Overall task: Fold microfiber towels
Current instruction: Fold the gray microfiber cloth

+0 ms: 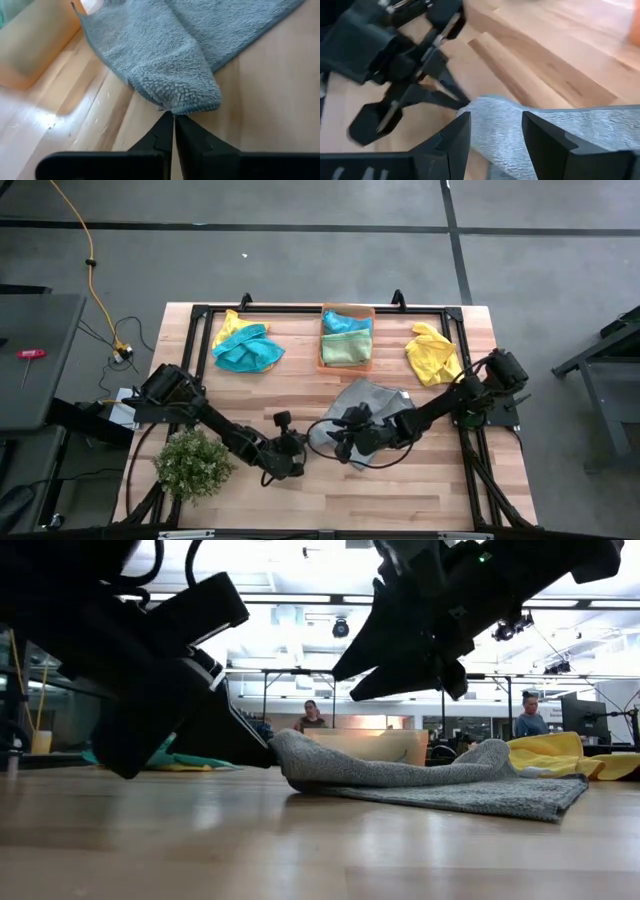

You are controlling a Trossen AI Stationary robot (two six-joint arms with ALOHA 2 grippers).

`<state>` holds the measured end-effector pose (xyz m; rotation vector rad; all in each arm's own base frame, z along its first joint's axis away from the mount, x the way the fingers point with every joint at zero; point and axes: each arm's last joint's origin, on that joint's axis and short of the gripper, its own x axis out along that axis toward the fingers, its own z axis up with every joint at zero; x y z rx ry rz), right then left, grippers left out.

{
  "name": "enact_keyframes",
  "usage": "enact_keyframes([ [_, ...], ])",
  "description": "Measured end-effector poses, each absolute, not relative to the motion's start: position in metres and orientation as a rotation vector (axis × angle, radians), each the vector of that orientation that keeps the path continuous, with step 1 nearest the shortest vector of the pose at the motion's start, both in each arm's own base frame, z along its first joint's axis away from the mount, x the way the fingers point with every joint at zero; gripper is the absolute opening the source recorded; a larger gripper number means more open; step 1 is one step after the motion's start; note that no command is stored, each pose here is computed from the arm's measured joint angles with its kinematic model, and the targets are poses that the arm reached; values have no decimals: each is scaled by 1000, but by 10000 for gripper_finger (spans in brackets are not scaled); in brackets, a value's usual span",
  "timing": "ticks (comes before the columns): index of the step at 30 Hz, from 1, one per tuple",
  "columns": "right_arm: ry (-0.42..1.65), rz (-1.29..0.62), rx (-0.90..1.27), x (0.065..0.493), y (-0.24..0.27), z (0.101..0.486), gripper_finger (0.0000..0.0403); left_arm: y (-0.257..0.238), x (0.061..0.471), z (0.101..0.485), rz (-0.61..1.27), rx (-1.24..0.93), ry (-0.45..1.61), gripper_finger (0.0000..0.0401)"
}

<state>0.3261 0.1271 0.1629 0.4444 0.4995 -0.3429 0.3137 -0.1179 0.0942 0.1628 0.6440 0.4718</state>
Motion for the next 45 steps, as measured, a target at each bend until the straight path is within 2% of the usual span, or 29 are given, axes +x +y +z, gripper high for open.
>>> enact_keyframes([
  [3,543,-238,394,326,131,165,170,-116,313,94,475,183,664,2],
  [8,698,75,339,320,147,160,169,-110,304,110,521,221,697,1],
  [11,758,128,299,312,156,156,169,-105,300,125,552,201,688,0],
  [16,845,108,200,297,169,148,169,-95,293,135,538,122,759,0],
  [20,937,81,207,284,179,138,169,-94,291,132,533,104,792,0],
  [25,943,82,187,276,192,134,169,-94,292,126,533,91,813,0],
  [31,917,-22,116,270,193,129,169,-94,292,127,545,71,804,0],
  [42,941,-40,87,274,197,108,169,-93,292,126,549,68,807,0],
  [45,951,-42,79,273,197,106,154,-93,290,126,551,78,819,0],
])
